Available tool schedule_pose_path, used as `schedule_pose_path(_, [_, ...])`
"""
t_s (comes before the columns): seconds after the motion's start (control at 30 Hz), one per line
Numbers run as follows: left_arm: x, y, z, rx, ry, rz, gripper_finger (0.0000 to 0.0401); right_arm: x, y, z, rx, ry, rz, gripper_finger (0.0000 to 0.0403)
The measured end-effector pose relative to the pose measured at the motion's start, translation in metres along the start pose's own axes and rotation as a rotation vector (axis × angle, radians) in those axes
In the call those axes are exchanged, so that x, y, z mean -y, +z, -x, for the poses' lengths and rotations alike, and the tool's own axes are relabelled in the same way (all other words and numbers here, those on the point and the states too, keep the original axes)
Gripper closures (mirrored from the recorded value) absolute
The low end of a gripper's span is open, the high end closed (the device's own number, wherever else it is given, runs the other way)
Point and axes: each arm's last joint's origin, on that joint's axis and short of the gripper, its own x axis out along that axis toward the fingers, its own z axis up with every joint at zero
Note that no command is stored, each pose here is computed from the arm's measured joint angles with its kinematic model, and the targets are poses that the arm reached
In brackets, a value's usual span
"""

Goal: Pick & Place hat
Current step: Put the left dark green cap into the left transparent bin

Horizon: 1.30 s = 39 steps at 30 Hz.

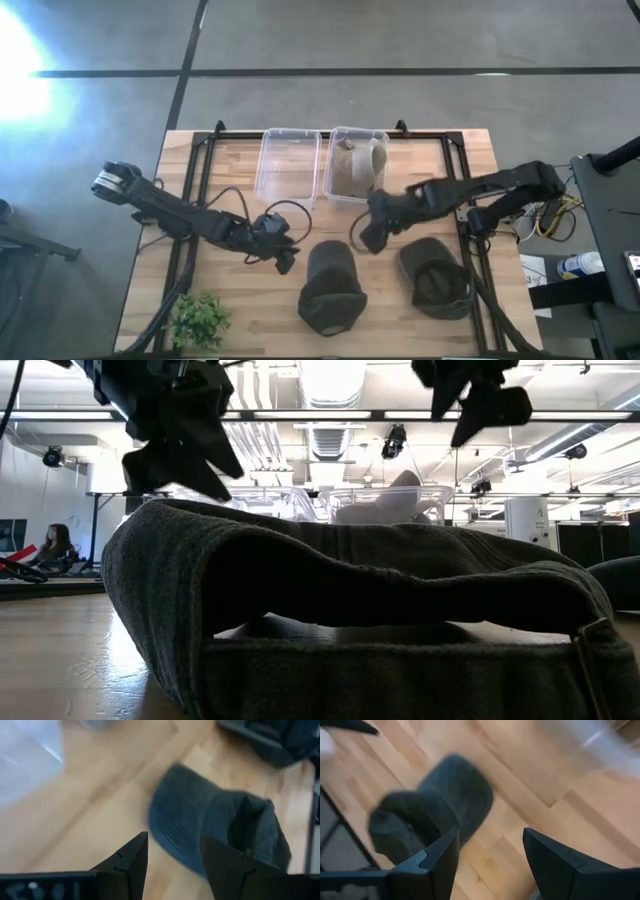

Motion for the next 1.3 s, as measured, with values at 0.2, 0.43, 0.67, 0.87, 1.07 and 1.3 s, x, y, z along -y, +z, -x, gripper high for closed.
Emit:
schedule_pose_path(0.2, [0.009, -0.012, -0.023, -0.122, -0.101, 0.038, 0.0229, -0.024, -0.019, -0.049, -0.117, -0.032, 0.045, 0.0188])
schedule_pose_path(0.43, [0.033, -0.033, -0.039, -0.191, -0.171, 0.078, 0.0229, -0.042, -0.033, -0.112, -0.251, 0.006, 0.1, 0.0188])
schedule_pose_path(0.67, [0.054, -0.06, -0.054, -0.261, -0.154, 0.113, 0.0229, -0.051, -0.045, -0.158, -0.329, 0.071, 0.141, 0.0188])
schedule_pose_path(0.87, [0.047, -0.076, -0.07, -0.313, -0.072, 0.161, 0.0229, -0.067, -0.041, -0.177, -0.296, 0.255, 0.128, 0.0188])
schedule_pose_path(1.07, [0.036, -0.077, -0.067, -0.33, 0.057, 0.13, 0.0229, -0.078, -0.043, -0.177, -0.334, 0.39, 0.179, 0.0188])
schedule_pose_path(1.3, [0.013, -0.066, -0.047, -0.138, 0.342, 0.023, 0.0229, -0.079, -0.049, -0.171, -0.379, 0.432, 0.268, 0.0188])
